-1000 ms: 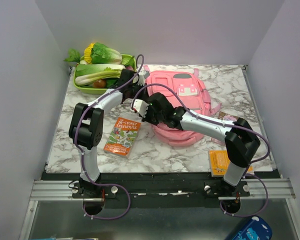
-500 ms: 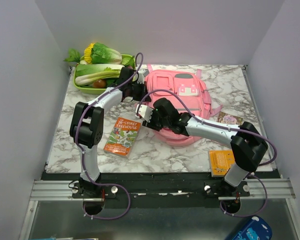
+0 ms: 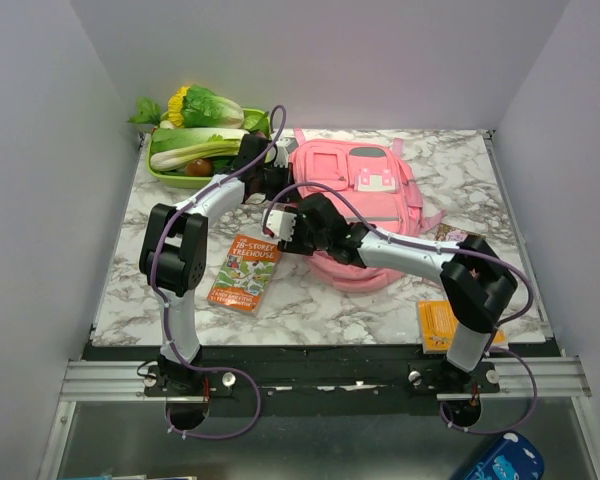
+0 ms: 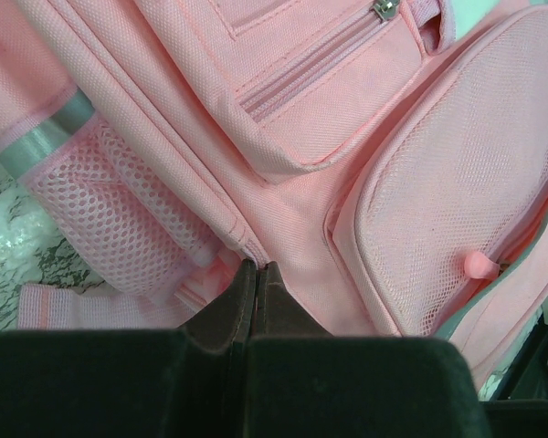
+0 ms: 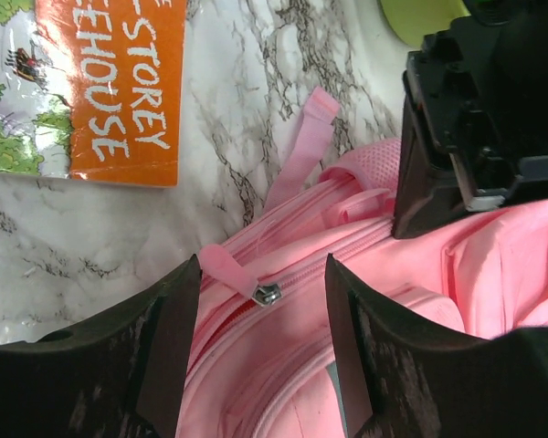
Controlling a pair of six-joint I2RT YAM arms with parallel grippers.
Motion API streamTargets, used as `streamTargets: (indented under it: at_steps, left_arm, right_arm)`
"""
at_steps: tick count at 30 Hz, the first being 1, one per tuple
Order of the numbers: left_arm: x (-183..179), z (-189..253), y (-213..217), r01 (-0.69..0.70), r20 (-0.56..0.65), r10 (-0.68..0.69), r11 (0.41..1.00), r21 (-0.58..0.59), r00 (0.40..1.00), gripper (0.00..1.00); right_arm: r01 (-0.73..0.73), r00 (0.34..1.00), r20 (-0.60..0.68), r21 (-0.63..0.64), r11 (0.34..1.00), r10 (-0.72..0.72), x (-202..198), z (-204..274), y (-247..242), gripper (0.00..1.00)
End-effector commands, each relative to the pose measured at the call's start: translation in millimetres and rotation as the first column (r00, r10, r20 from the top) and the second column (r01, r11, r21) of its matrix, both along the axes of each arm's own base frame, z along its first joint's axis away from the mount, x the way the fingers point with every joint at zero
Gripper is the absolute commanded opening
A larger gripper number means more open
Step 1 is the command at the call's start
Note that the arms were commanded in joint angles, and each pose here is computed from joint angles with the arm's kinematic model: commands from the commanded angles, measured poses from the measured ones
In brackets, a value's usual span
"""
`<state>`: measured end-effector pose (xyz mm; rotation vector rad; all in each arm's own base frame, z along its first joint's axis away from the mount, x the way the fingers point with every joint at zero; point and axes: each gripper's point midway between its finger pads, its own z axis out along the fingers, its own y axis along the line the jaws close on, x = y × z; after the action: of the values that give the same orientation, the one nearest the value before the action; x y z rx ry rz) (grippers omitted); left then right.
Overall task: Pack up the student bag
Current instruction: Zip the student bag at the center of the board.
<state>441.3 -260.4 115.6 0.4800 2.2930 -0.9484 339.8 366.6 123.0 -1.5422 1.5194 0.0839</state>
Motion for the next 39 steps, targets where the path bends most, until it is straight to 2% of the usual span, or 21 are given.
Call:
streamTargets:
  at_steps: [1, 6, 11, 14, 18, 24, 31, 39]
  left_arm:
    - [5.2, 21.8, -1.4, 0.012, 0.046, -0.011, 0.999, -0.031, 0.999, 0.0]
    - [5.6, 20.2, -1.8, 0.012, 0.042, -0.01, 0.999, -0.032, 0.999, 0.0]
    - [6.6, 21.3, -1.5, 0.008, 0.043, -0.006, 0.999, -0.031, 0.999, 0.0]
    - [6.8, 21.8, -0.6, 0.005, 0.047, -0.003, 1.0, -0.026, 0.999, 0.0]
    - [7.3, 20.0, 0.6, 0.002, 0.05, -0.001, 1.0, -0.018, 0.999, 0.0]
    - [7.3, 17.1, -0.2, 0.004, 0.042, -0.003, 1.0, -0.02, 0.999, 0.0]
    - [10.5, 17.8, -0.4, -0.002, 0.045, 0.003, 1.0, -0.018, 0.999, 0.0]
    - [26.1, 12.8, 0.3, -0.03, 0.039, 0.03, 1.0, -0.005, 0.999, 0.0]
  right_arm:
    - [-0.06, 0.997, -0.061, -0.062, 0.996, 0.056, -5.6, -16.9, 9.8, 0.65]
    - [-0.057, 0.996, -0.068, -0.08, 0.995, 0.052, -1.8, -24.5, 11.5, 0.62]
    - [-0.036, 0.998, -0.058, -0.162, 0.986, 0.027, 5.9, -37.8, 4.9, 0.56]
    - [-0.038, 0.998, -0.061, -0.173, 0.984, 0.027, 6.2, -40.0, 4.1, 0.45]
    - [-0.043, 0.998, -0.057, -0.152, 0.987, 0.035, 6.9, -33.0, 8.6, 0.16]
    - [-0.057, 0.998, -0.047, -0.12, 0.991, 0.052, 4.0, -18.9, 12.6, 0.02]
    - [-0.075, 0.995, -0.078, -0.069, 0.995, 0.07, -10.4, -8.4, 11.1, 0.01]
    - [-0.052, 0.986, -0.158, -0.006, 0.999, 0.051, -49.7, -11.0, 4.2, 0.01]
